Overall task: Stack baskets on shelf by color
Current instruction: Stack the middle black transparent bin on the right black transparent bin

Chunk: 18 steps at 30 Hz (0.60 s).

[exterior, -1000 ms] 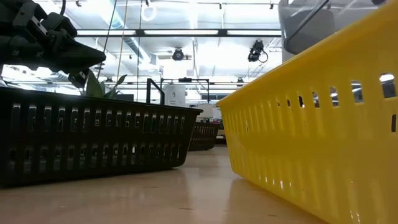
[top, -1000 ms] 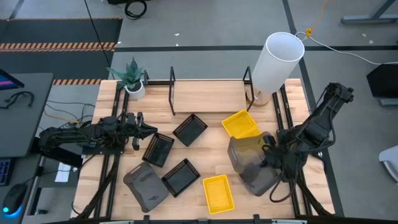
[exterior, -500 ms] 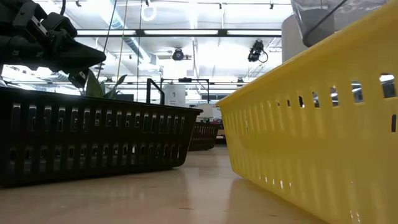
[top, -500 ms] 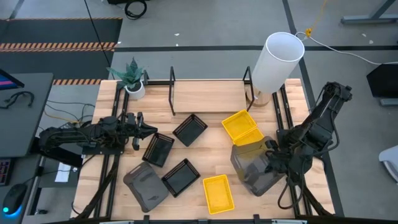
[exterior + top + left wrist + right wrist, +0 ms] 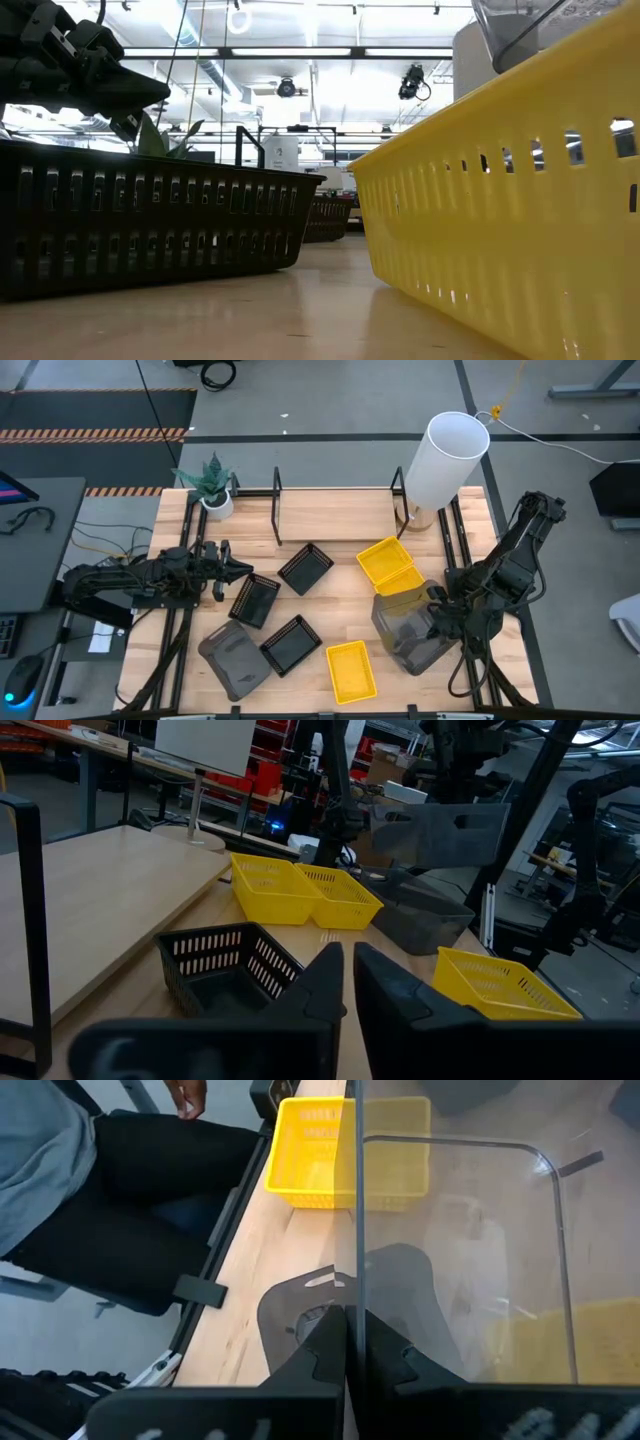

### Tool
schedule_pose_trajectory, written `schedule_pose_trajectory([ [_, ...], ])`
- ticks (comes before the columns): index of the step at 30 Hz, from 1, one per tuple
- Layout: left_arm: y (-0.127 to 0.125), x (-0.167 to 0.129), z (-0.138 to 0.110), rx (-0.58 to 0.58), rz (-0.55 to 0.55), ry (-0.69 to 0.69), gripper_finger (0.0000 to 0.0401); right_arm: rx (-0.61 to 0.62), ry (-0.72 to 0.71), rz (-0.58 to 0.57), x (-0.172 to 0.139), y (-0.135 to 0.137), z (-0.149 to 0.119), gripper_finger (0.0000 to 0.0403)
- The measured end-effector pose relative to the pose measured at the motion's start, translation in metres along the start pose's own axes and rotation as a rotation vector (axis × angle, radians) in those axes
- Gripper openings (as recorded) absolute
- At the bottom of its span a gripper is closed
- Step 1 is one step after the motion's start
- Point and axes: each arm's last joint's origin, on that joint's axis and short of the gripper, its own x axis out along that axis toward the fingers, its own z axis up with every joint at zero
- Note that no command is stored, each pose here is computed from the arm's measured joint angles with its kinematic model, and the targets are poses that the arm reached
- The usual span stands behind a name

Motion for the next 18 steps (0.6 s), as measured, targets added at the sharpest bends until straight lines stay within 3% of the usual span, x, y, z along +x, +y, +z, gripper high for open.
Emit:
schedule_pose_trajectory([
  [18,0.0000,0.0000,0.0000,0.000,0.000,0.000,0.0033,-0.001,-0.008,-0.014,0.0000,-0.0004,0.0002,0.0009],
])
